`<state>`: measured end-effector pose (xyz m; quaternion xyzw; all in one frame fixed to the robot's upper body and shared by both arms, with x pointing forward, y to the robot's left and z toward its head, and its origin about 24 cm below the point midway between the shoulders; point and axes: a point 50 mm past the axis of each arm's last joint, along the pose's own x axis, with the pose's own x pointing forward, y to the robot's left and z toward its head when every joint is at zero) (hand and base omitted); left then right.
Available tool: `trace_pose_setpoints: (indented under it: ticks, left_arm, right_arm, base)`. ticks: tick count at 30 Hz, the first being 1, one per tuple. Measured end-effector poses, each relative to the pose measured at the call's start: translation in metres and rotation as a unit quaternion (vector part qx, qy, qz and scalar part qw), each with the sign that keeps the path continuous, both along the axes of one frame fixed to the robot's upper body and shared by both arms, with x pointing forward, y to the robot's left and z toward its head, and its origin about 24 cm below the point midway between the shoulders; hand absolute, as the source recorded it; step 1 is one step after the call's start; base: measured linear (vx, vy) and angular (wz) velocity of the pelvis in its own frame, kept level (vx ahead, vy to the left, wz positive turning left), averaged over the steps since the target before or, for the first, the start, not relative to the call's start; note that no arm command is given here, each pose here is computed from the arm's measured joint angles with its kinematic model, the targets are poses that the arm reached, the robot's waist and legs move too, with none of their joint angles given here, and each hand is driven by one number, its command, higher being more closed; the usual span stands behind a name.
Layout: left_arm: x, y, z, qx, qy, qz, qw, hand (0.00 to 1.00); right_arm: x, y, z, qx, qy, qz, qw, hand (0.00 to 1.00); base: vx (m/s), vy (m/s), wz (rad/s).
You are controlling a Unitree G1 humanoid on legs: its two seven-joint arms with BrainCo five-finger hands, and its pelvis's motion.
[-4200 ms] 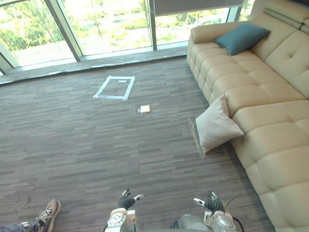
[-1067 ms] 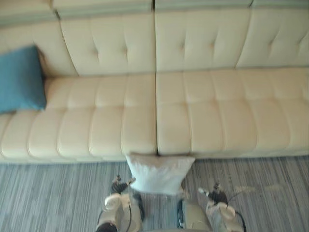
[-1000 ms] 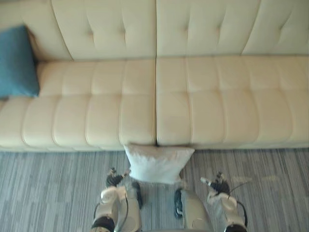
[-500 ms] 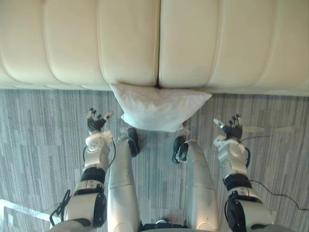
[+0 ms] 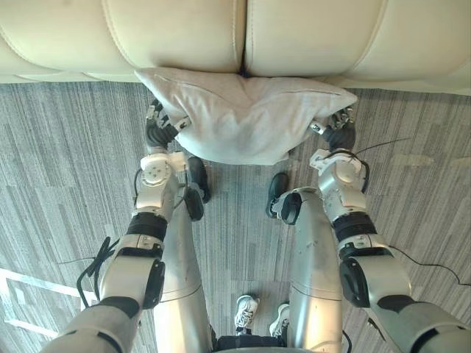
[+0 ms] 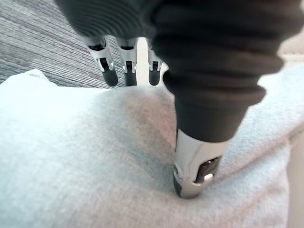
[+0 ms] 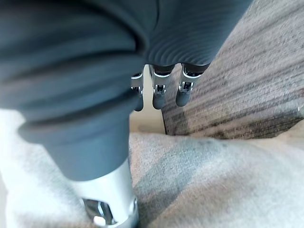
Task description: Pick up cushions and gather them together orderly.
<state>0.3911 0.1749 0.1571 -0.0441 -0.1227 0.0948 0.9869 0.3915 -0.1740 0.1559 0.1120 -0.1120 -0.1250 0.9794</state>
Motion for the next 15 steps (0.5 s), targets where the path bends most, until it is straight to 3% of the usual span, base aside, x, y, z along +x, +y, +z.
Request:
trace_pose_setpoints:
  ticks: [6,15]
  left_arm:
    - [0.001,-0.016,0.006,-0.015,-0.009,0.005,1.000,1.00]
    - [-0.017,-0.025,-0.016,-0.051,-0.008,-0.006,0.999,1.00]
  right_arm:
    - [0.002,0.018,0.005,0.010,-0.007,0.022,1.000,1.00]
    - [-0.017,0.010,-0.022,0.053,-0.004,0.013,0.998,1.00]
  base:
    - [0.00,0.002,0.03]
    - [0.01,0.000,-0.12]
